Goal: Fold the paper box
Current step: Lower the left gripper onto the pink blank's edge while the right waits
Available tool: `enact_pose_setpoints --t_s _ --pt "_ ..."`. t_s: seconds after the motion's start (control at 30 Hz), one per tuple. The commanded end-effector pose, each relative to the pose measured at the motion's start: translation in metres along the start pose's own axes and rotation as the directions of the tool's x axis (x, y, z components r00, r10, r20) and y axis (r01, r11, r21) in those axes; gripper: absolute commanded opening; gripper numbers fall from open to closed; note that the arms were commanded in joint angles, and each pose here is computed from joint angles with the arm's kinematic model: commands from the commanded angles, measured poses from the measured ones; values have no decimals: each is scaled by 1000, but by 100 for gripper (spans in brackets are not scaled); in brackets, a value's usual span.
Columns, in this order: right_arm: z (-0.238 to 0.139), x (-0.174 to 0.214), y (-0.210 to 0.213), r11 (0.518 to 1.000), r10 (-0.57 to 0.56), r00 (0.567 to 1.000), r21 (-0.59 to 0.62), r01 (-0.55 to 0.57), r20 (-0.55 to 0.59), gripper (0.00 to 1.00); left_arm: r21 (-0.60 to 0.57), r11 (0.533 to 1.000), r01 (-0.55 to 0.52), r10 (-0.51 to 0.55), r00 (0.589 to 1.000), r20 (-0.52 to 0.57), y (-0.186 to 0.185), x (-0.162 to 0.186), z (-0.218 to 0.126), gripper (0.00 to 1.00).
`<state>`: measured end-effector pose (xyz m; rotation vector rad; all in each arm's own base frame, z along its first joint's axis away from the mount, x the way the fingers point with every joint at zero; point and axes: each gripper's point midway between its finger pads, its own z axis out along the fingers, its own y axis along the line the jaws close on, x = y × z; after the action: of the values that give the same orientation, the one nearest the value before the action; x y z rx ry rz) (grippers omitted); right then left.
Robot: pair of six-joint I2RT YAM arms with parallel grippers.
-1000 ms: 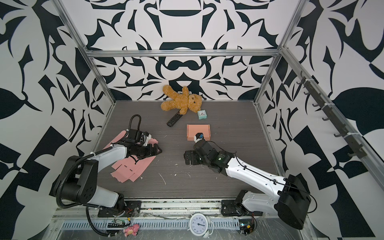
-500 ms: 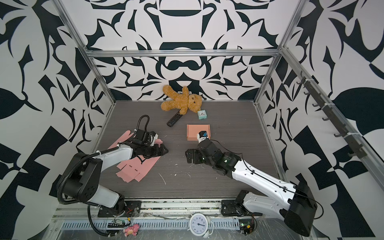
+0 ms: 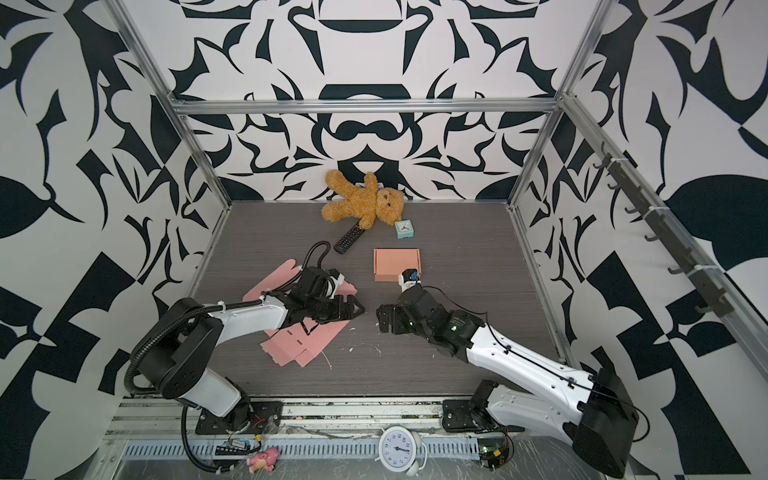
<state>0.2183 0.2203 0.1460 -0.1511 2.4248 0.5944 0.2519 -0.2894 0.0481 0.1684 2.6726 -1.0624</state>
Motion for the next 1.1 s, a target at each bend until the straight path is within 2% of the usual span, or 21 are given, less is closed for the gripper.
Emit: enact_pose_setpoints --t_s 0.0,0.3,0.4,0.5,0.73,0.87,1.07 --pt "-4 0 -7 1000 17 1000 16 -18 26 100 1 996 94 -94 992 -80 -1 22 18 92" --pt "11 31 -36 995 23 999 97 -20 -25 100 91 996 -12 19 997 -71 -37 8 15 92" --pt "16 40 -42 992 28 998 121 -22 -51 100 38 996 -80 82 995 -50 -38 1 -1 92" --pt "18 44 -45 992 31 998 124 -24 -54 100 -35 994 -102 102 995 -18 -26 -9 -22 93" --pt "23 47 -41 994 36 997 104 -28 -71 100 -145 989 4 5 998 58 31 -24 -71 93" --pt "26 49 -39 995 39 996 94 -32 -76 100 -201 977 72 -54 994 91 62 -23 -84 93" --pt "24 46 -37 996 36 997 89 -30 -71 99 -327 927 186 -128 973 191 112 -14 -98 92"
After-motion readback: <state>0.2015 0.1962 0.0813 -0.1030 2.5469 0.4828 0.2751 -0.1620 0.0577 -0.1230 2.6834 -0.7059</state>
